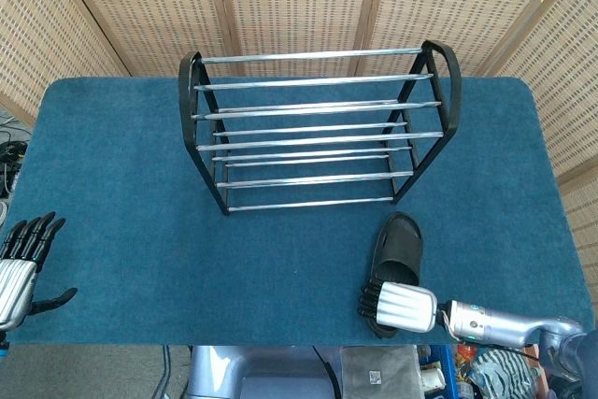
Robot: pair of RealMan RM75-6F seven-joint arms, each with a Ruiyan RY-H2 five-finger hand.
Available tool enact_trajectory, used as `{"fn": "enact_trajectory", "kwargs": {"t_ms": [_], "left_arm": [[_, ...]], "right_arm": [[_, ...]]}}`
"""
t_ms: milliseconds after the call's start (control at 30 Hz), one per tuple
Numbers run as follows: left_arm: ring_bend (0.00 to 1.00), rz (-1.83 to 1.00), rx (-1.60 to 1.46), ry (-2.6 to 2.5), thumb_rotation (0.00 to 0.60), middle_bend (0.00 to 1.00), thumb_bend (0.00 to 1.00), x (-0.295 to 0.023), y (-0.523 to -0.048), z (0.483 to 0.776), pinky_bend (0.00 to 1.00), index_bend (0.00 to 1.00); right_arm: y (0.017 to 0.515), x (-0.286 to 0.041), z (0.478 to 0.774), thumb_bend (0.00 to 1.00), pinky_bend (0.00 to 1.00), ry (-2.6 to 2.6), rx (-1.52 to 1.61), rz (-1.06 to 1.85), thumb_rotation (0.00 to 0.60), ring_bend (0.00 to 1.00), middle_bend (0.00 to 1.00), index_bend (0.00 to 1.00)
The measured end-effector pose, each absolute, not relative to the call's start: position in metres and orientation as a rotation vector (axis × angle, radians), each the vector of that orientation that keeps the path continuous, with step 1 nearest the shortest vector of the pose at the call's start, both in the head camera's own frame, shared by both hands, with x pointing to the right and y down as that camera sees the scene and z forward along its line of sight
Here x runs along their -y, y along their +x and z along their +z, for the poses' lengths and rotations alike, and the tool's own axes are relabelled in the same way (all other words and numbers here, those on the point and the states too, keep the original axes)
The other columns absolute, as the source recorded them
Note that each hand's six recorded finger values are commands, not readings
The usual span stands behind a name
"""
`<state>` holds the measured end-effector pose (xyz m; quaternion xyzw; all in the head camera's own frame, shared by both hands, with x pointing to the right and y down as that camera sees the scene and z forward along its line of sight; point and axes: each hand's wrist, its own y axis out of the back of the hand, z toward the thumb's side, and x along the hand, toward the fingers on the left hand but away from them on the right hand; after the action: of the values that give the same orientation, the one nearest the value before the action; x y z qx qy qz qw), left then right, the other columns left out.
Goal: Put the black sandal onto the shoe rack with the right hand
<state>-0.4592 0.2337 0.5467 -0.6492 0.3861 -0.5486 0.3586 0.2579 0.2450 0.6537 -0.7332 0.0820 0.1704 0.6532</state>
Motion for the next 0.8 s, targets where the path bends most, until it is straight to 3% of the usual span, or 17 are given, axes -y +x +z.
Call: {"fn": "enact_trajectory", "kwargs": {"t_ms": [467, 800], "left_arm": [[0.00, -1.404, -0.994, -1.672, 0.600, 0.00, 0.14, -0.236, -0.457, 0.544, 0.00, 0.00], [0.00, -1.413, -0.985, -1.670, 0.600, 0.00, 0.14, -0.236, -0.456, 0.547, 0.00, 0.00]], "right_arm": [[0.274, -0.237, 0.585, 0.68, 0.46, -1.428, -0.179, 0.240, 0.600, 0.42, 0.58, 0.58], [0.255, -0.243, 0.550, 0.68, 0.46, -1.341, -0.189, 0.128, 0.600, 0.42, 0.58, 0.58]]}}
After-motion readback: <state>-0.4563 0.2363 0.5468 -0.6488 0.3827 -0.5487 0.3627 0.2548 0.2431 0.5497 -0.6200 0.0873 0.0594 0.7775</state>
